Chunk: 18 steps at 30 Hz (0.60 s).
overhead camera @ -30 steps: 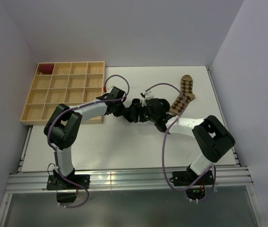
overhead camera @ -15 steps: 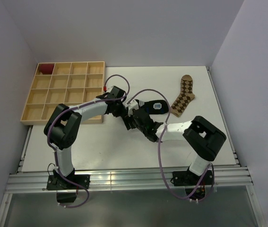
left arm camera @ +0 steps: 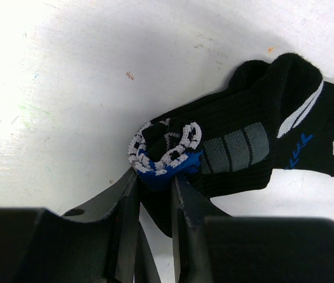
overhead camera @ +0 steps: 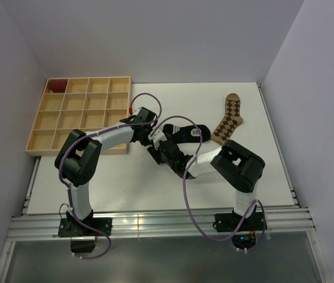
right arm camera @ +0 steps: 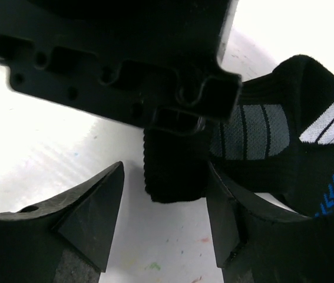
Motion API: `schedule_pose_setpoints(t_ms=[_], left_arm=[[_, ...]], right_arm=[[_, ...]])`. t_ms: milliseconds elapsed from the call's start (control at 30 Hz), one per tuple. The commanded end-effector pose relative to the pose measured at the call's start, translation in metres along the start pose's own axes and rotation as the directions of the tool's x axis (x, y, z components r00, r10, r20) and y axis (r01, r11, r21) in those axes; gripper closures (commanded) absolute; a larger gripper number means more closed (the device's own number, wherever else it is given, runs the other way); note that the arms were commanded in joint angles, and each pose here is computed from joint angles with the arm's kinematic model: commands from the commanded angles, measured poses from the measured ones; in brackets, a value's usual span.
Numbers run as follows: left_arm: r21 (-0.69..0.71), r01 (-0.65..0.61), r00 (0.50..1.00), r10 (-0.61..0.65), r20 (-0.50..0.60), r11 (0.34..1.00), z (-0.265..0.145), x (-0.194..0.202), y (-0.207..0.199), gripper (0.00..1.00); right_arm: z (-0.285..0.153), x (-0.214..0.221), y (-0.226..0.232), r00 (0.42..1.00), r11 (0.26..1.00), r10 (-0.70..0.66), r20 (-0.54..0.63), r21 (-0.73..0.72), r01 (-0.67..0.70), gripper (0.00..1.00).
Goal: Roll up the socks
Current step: Roll the sock at the center of the board.
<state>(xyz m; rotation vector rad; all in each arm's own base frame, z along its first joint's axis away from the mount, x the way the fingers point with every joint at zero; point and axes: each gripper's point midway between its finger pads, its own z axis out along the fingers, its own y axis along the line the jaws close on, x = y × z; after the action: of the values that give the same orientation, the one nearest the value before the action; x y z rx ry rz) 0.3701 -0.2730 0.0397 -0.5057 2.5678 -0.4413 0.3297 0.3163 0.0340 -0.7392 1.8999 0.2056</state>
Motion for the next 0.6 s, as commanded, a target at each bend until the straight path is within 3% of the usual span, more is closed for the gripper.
schedule_pose_setpoints(t_ms=[0, 100, 200, 333, 367, 567], left_arm=[[-0.114, -0.066, 0.993, 0.054, -0.104, 0.991, 0.005, 0.029, 0.034, 0.76], [-0.112, -0.064, 0.993, 0.052, -0.108, 0.992, 0.005, 0.03, 0.034, 0.76], [-0.112, -0.061, 0.993, 0.049, -0.109, 0.992, 0.006, 0.03, 0.034, 0.76], [-0.098, -0.049, 0.993, 0.039, -0.108, 0.994, 0.004, 0.031, 0.032, 0.72], [-0.093, -0.047, 0.994, 0.037, -0.104, 0.995, 0.003, 0.03, 0.032, 0.7], [-0.063, -0.014, 0.999, 0.011, -0.053, 0.998, -0.008, 0.022, 0.027, 0.4]], right_arm=[[0.012, -0.014, 0.001, 0.999, 1.0, -0.012, 0.044, 0.016, 0.011, 0.37], [0.015, -0.008, 0.001, 0.999, 1.0, -0.017, 0.032, 0.02, 0.017, 0.42], [0.015, -0.005, 0.003, 0.999, 1.0, -0.024, 0.029, 0.017, 0.023, 0.55], [0.016, -0.002, 0.006, 1.0, 1.0, -0.006, 0.014, -0.003, 0.006, 0.93], [0.015, 0.001, 0.007, 1.0, 1.0, -0.007, 0.003, -0.011, 0.007, 0.98], [0.008, 0.004, 0.022, 0.994, 0.978, 0.091, -0.059, -0.185, -0.1, 1.0]])
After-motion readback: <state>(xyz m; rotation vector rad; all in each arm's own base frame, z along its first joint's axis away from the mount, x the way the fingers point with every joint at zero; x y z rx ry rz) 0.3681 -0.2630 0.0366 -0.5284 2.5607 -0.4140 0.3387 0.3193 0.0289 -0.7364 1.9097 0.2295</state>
